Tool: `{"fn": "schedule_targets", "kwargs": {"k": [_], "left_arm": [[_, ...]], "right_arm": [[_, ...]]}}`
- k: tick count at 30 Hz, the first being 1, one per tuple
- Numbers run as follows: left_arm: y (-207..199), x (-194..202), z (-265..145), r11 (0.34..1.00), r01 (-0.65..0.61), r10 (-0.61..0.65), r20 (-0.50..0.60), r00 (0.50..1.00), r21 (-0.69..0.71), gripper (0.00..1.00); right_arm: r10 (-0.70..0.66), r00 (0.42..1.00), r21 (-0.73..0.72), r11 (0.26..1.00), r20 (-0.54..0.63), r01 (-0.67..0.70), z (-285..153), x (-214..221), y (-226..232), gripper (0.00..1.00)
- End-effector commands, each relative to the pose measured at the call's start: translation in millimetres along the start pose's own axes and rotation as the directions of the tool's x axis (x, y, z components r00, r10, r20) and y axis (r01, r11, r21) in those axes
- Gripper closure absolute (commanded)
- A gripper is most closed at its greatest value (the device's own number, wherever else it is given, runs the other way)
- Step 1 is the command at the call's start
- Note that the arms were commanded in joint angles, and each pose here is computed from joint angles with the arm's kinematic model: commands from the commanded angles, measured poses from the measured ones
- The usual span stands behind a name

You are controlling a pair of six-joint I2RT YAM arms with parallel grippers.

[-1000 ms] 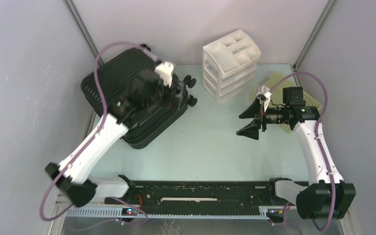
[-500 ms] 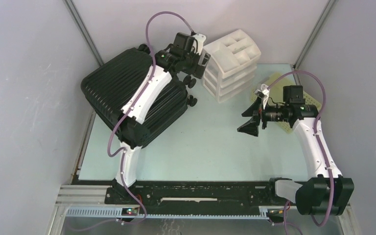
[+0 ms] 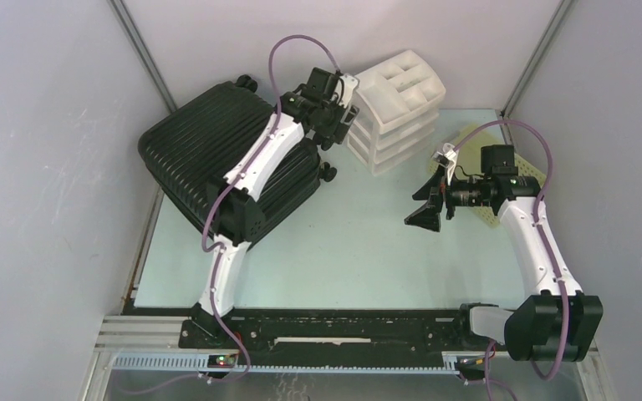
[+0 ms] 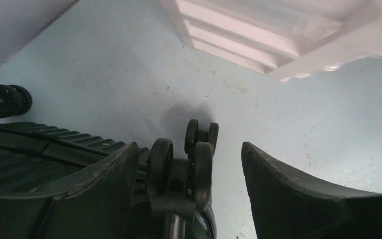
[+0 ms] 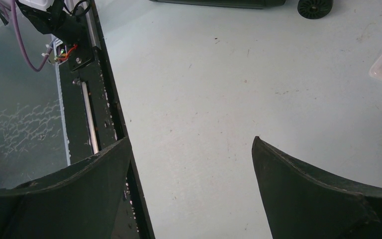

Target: Open, take out, and arrange the luggage

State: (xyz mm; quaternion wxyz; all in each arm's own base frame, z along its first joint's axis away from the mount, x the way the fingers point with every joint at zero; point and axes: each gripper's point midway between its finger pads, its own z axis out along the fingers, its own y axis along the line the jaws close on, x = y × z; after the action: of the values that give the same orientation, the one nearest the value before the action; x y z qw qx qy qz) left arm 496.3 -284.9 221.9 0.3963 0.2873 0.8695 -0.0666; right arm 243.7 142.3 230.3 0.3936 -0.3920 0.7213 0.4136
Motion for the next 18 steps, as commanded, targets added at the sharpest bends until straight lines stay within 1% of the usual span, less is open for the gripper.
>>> {"fn": "schedule_targets", "kwargs": {"k": [1,6,8,10,11,12,13,15,16,17,18], "left_arm": [[9,11,10,0.999,-0.031,0.031,-0.03,0.999,-0.013,0.21],[9,31,20,0.999,-0.046,0.045,-0.085,0.995,-0.012,0.24],[9,37,23,0.999,-0.054,0.052,-0.103,0.993,-0.011,0.29],[8,39,23,0.998,-0.056,0.055,-0.108,0.993,-0.006,0.37],[7,37,21,0.998,-0.056,0.056,-0.104,0.993,-0.002,0.44],[7,36,20,0.998,-0.058,0.058,-0.1,0.993,0.004,0.53],[5,34,17,0.998,-0.06,0.061,-0.091,0.994,0.009,0.74],[3,29,9,0.997,-0.071,0.072,-0.078,0.994,0.019,0.9],[0,28,4,0.996,-0.085,0.087,-0.071,0.994,0.034,0.93],[-4,27,-1,0.993,-0.109,0.112,-0.064,0.992,0.047,0.99],[-8,27,-7,0.99,-0.129,0.132,-0.058,0.99,0.055,1.0]], "right_arm": [[-0.022,1.0,0.0,1.0,0.01,0.022,-1,-8,-2,0.0],[-0.016,1.0,0.002,1.0,0.005,0.016,0,-6,-3,0.0],[-0.016,1.0,0.001,1.0,0.004,0.016,0,-6,-3,0.0],[-0.015,1.0,0.001,1.0,0.003,0.015,0,-6,-3,0.0],[-0.019,1.0,0.001,1.0,0.004,0.019,0,-6,-3,0.0],[-0.019,1.0,0.001,1.0,0.004,0.019,0,-6,-3,0.0],[-0.019,1.0,0.001,1.0,0.004,0.019,0,-6,-2,0.0],[-0.019,1.0,0.0,1.0,0.004,0.019,0,-6,-2,0.0],[-0.018,1.0,-0.001,1.0,0.003,0.018,0,-6,-2,0.0],[-0.02,1.0,-0.002,1.0,0.003,0.02,0,-5,-2,0.0],[-0.022,1.0,-0.003,1.0,0.003,0.022,0,-6,-1,0.0]]}}
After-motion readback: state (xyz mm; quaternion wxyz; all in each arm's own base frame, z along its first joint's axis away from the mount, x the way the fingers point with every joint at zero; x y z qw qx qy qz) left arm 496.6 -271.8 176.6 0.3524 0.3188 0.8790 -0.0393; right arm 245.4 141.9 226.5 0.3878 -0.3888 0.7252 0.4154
